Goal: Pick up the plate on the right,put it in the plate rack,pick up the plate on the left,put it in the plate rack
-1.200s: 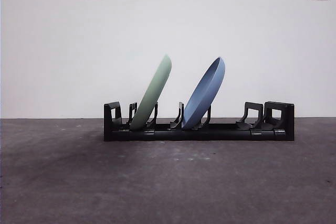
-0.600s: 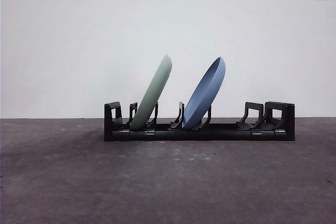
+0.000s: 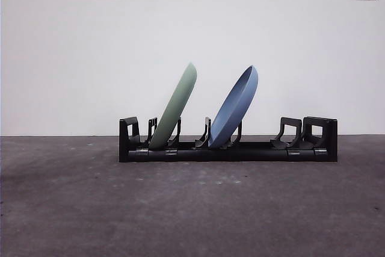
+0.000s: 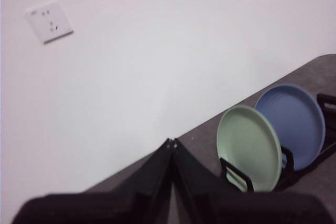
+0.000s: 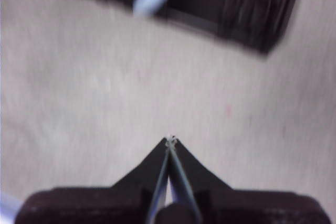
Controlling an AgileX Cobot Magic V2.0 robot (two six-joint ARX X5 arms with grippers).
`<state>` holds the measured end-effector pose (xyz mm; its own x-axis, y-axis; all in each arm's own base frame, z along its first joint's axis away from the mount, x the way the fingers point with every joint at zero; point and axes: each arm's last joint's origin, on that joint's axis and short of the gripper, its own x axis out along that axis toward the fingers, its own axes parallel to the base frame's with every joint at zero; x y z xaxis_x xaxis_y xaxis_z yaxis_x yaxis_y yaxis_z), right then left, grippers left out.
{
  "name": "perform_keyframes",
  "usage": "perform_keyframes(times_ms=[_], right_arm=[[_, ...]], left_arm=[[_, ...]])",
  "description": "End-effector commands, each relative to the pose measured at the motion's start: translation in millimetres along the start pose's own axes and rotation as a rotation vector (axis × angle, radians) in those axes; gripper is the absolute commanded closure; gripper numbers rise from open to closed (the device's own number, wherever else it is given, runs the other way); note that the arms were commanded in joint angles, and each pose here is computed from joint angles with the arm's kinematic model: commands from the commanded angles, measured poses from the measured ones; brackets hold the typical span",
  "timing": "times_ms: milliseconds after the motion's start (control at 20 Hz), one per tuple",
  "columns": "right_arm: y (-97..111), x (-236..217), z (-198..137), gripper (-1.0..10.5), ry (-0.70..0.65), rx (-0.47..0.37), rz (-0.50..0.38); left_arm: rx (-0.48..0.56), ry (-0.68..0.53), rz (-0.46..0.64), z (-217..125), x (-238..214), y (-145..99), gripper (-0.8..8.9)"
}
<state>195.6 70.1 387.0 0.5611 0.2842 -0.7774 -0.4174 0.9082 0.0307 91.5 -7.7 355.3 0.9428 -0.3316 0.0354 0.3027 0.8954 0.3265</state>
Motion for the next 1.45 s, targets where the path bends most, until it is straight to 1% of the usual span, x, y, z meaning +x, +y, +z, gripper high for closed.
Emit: perform_keyframes(times_ms=[50, 200, 300, 400, 450, 550, 600, 750, 850, 950, 1450], right_arm=[[-0.4, 3.0, 7.3, 9.5, -0.072, -0.003, -0.004], [-0.9, 1.8, 17.1, 9.5, -0.174, -0.012, -0.010], [-1.1, 0.7, 22.3, 9.5, -0.228, -0.016, -0.013], [-1.2, -0.1, 25.5, 9.5, -0.263, -0.019, -0.014], [-1.2, -0.4, 26.4, 9.5, -0.272, -0.020, -0.015], [-1.3, -0.6, 27.2, 9.5, -0.281, -0.021, -0.015], [-1.3, -0.6, 27.1, 9.5, -0.280, -0.021, -0.015], [-1.3, -0.5, 27.0, 9.5, -0.279, -0.020, -0.015], [-1.3, -0.5, 27.0, 9.5, -0.279, -0.020, -0.015], [-1.4, -0.6, 27.1, 9.5, -0.279, -0.020, -0.016], [-1.3, -0.5, 27.0, 9.5, -0.279, -0.020, -0.015]], left_arm=[[-0.091, 0.024, 0.007, -49.0, 1.5, -14.9, 8.17], [-0.178, 0.067, 0.081, -99.3, -1.1, -30.1, 8.17], [-0.220, 0.100, 0.123, -125.6, -3.6, -38.3, 8.17], [-0.236, 0.121, 0.169, -146.9, -6.0, -44.8, 8.17], [-0.243, 0.121, 0.176, -155.1, -7.0, -47.7, 8.17], [-0.262, 0.121, 0.207, -168.1, -8.2, -51.6, 8.17], [-0.279, 0.144, 0.222, -173.9, -7.3, -52.5, 8.17], [-0.312, 0.193, 0.213, -188.0, -5.7, -56.5, 8.17], [-0.370, 0.235, 0.207, -197.1, -5.3, -59.6, 8.17], [-0.396, 0.230, 0.212, -196.9, -5.3, -59.5, 8.17], [-0.403, 0.236, 0.202, -197.4, -4.5, -59.6, 8.17]])
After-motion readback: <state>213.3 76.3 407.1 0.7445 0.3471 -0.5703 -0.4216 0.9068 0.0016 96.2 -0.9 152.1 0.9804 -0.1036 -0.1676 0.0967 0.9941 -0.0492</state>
